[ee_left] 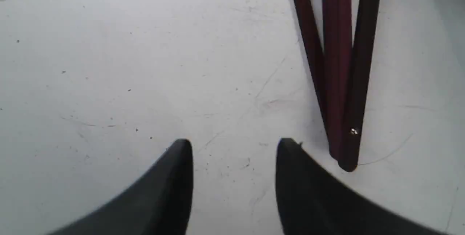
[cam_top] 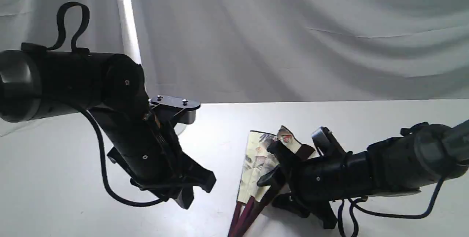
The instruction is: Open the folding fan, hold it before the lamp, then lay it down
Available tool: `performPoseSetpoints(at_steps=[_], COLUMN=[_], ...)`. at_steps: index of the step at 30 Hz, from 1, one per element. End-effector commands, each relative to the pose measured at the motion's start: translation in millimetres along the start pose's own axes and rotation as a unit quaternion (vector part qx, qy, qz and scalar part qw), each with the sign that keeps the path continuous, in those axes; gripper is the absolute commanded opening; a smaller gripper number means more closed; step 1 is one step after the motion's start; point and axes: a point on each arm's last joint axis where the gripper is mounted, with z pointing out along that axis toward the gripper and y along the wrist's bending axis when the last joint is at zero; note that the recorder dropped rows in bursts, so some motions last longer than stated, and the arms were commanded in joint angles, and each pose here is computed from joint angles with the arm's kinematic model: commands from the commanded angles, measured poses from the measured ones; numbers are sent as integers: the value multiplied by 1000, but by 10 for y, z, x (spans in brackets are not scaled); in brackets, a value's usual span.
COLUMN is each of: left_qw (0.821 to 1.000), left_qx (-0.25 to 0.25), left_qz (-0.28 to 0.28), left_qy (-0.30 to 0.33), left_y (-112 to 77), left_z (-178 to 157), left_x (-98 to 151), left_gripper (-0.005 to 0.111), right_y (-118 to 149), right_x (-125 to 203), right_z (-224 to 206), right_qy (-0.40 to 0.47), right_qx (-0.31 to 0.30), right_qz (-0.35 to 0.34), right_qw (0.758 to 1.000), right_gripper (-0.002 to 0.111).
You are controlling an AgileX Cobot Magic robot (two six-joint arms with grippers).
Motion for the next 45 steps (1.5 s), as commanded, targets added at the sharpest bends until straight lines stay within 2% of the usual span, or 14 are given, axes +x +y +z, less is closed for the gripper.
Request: performPoseSetpoints(at_steps=[1, 11, 19, 25, 29, 38, 45], left_qw=[1000, 1000, 1000, 1000, 1000, 1000, 1000], left_qx=[0, -1, -1, -3, -3, -3, -3], left_qz=[-2, -1, 0, 1, 1, 1, 3], left_qy=[-8, -13, -14, -14, -13, -14, -16], left_y=[1, 1, 3, 6, 5, 6, 6], left_z=[-29, -29, -29, -29, -29, -29, -29], left_x=[-2, -10, -13, -13, -11, -13, -16], left_gripper=[37, 37, 37, 37, 37, 37, 37], right_y=[12, 9, 26, 50, 29, -14, -18], right_x=[-24, -13, 4, 4, -89, -268, -357], right_z=[86, 148, 146, 113, 19, -231, -447], right_qy=[0, 19, 28, 48, 58, 84, 101], right_qx=[4, -10, -19, -48, -80, -167, -251], right_qz=[-9, 4, -1, -31, -23, -51, -92], right_qw=[1000, 1000, 999, 997, 995, 981, 958], right_gripper=[47, 45, 15, 0, 0, 0, 0])
